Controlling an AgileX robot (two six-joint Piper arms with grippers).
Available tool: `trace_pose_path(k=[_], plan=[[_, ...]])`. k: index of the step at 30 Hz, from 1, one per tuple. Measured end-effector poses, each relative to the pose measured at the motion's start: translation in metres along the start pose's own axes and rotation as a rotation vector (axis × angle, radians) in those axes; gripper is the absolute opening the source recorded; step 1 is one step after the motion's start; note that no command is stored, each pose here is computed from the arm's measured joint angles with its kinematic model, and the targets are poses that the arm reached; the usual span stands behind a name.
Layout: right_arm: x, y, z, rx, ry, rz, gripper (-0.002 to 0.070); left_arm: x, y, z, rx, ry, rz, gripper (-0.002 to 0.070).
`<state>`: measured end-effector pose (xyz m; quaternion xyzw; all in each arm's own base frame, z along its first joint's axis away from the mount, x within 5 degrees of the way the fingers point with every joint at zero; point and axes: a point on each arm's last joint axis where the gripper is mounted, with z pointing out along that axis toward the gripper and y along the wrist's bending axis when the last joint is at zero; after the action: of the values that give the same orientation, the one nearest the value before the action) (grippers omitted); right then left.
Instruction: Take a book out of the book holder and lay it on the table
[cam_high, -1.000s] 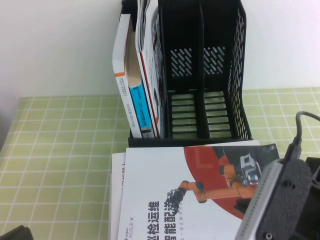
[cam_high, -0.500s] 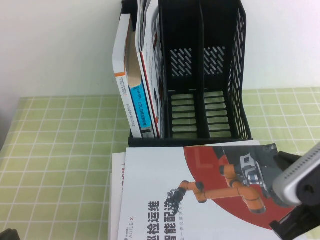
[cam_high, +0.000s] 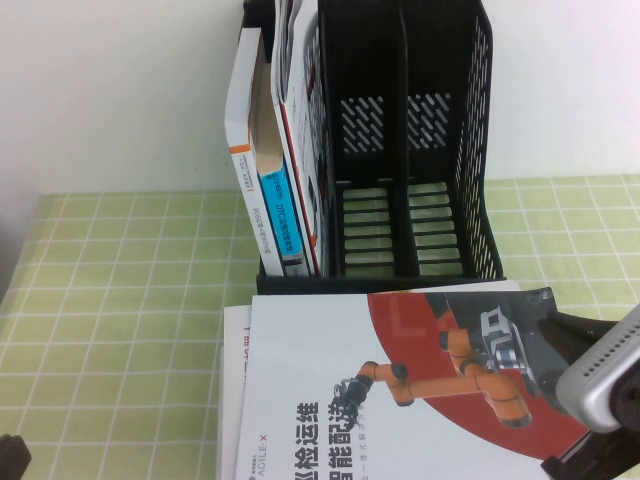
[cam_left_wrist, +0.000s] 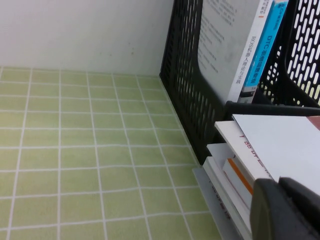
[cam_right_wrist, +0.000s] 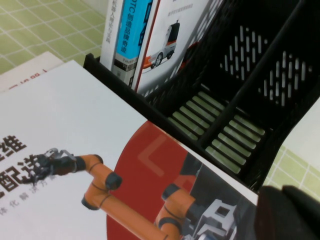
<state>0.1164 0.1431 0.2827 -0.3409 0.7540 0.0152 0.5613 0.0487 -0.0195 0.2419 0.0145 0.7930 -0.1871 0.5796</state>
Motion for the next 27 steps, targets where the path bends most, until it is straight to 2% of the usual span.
trace_pose_path(k=[11,17,27], plan=[[0.000,0.000,0.000,0.000,0.000,-0.016,-0.0001,0.002,0.000,0.000,-0.004,0.021,0.002,-0.0003],[0.000,0.000,0.000,-0.001,0.000,-0.016,-0.0001,0.002,0.002,0.002,-0.012,-0.003,0.080,-0.0003],[0.000,0.000,0.000,-0.001,0.000,-0.017,-0.0001,0.057,0.021,0.019,-0.044,0.038,0.130,-0.0003]])
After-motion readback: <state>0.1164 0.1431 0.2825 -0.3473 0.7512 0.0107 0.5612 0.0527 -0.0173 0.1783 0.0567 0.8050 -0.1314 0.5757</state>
